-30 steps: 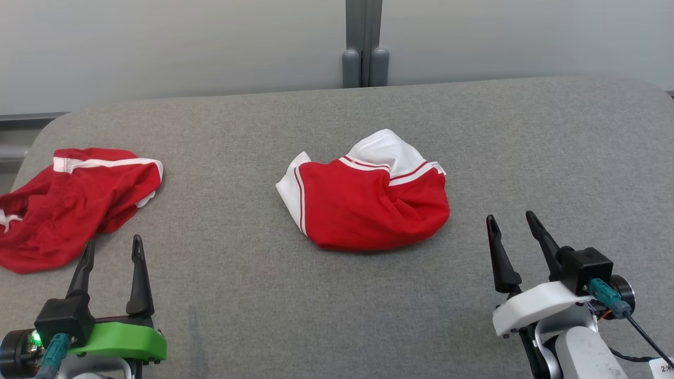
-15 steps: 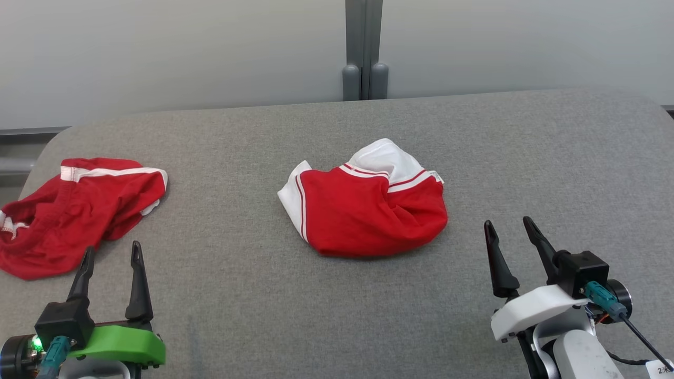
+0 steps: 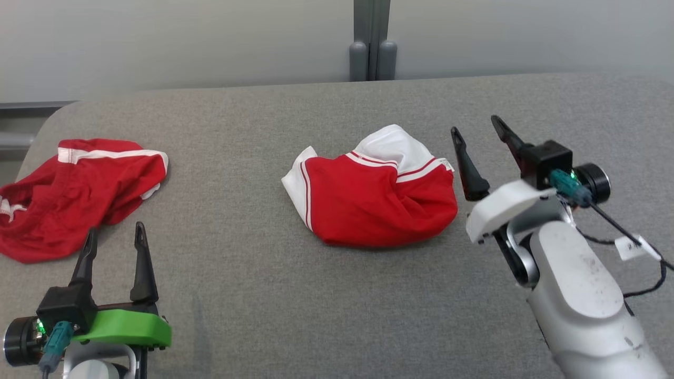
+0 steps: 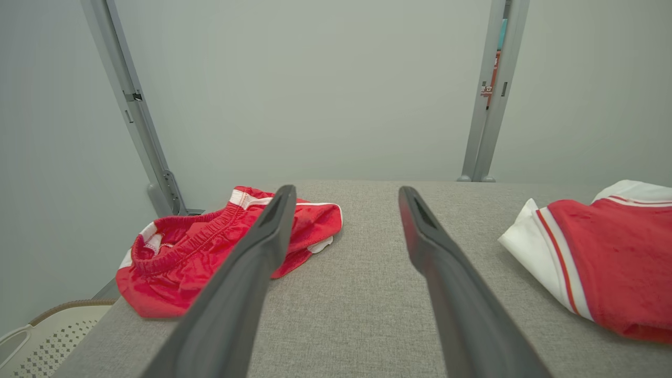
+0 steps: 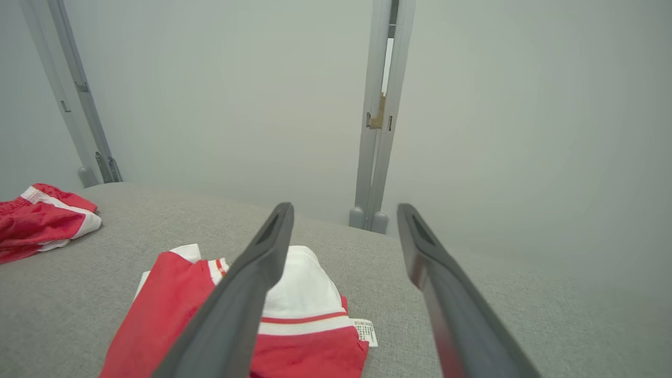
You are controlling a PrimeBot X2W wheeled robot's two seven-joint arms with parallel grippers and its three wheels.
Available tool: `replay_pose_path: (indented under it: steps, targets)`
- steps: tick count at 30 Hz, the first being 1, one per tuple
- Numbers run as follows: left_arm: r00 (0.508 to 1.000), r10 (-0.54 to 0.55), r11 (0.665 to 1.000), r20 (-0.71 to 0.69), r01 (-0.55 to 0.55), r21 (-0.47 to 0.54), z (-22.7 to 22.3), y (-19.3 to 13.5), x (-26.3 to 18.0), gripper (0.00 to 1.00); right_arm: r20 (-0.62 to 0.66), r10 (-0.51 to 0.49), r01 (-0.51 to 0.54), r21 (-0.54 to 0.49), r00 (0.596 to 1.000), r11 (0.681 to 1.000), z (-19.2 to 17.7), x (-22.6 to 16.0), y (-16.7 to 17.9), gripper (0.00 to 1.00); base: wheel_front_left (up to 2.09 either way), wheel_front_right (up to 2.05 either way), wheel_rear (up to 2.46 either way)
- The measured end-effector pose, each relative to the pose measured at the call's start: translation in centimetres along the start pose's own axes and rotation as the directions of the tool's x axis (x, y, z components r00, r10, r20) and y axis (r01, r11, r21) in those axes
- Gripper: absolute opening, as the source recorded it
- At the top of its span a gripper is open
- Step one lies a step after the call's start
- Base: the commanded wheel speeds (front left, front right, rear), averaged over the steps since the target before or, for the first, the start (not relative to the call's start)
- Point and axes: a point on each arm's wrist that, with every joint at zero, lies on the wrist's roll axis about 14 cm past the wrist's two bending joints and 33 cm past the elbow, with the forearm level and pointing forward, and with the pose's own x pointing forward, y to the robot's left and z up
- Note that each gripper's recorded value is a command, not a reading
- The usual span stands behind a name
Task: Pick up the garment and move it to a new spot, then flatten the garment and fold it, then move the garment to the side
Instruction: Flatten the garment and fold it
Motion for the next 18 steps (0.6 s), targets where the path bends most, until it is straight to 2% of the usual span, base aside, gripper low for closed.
replay_pose_path:
  steps: [5, 12, 18]
  targets:
    - [1.000, 0.008, 1.000, 0.014, -0.008, -0.004, 0.3, 0.0, 1.1, 1.00, -0.086, 0.060, -0.064, -0.047, 0.995, 0.997, -1.1, 4.0, 0.4, 1.00, 0.00, 0.00, 0.00]
    - [0.999, 0.044, 0.999, 0.022, -0.045, 0.012, 0.3, 1.0, 2.3, 1.00, -0.252, 0.104, -0.111, -0.012, 0.962, 0.994, -5.6, 7.1, 1.4, 1.00, 0.00, 0.00, 0.00]
    - [0.998, 0.059, 0.998, 0.013, -0.059, 0.021, 0.0, 1.6, 2.7, 1.00, -0.442, 0.165, -0.166, 0.036, 0.882, 0.985, -10.4, 7.9, 4.0, 1.00, 0.00, 0.00, 0.00]
